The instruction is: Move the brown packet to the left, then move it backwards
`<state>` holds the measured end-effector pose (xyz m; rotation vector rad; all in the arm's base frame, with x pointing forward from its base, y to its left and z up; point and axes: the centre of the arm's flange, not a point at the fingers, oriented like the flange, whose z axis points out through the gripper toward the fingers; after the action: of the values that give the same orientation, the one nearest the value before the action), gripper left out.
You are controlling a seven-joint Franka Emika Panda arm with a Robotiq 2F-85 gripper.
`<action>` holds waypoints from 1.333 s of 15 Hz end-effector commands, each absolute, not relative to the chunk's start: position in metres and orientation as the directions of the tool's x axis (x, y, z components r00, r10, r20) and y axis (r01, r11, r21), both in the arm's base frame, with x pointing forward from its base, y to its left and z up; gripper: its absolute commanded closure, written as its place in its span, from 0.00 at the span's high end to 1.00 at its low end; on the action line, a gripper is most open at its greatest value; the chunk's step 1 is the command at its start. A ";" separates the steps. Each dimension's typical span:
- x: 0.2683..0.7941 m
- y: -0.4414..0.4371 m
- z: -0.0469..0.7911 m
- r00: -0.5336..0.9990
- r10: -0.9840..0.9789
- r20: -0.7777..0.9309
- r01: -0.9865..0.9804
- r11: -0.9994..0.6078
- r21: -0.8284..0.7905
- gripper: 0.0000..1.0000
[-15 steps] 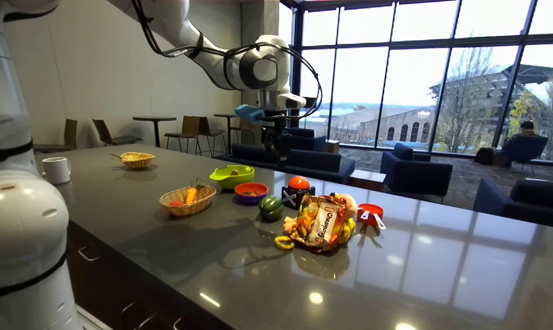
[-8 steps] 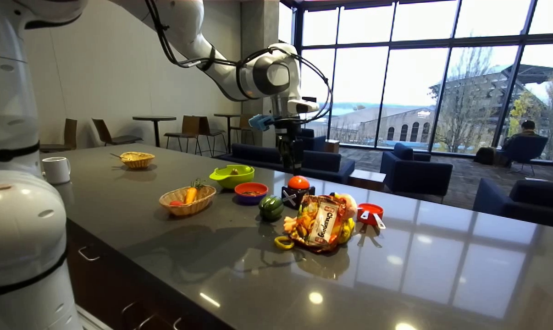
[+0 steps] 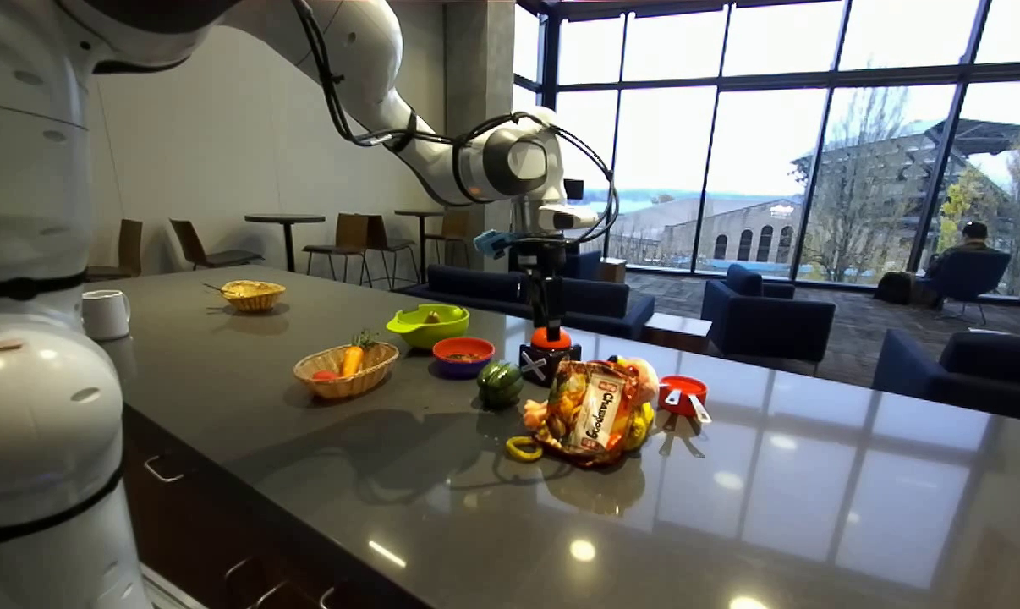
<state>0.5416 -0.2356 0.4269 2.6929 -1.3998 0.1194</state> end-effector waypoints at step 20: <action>0.562 -0.297 0.370 0.372 -0.912 0.172 -0.921 -0.341 0.186 0.75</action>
<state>0.5570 -0.2950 0.3674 2.4142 -1.6329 0.0456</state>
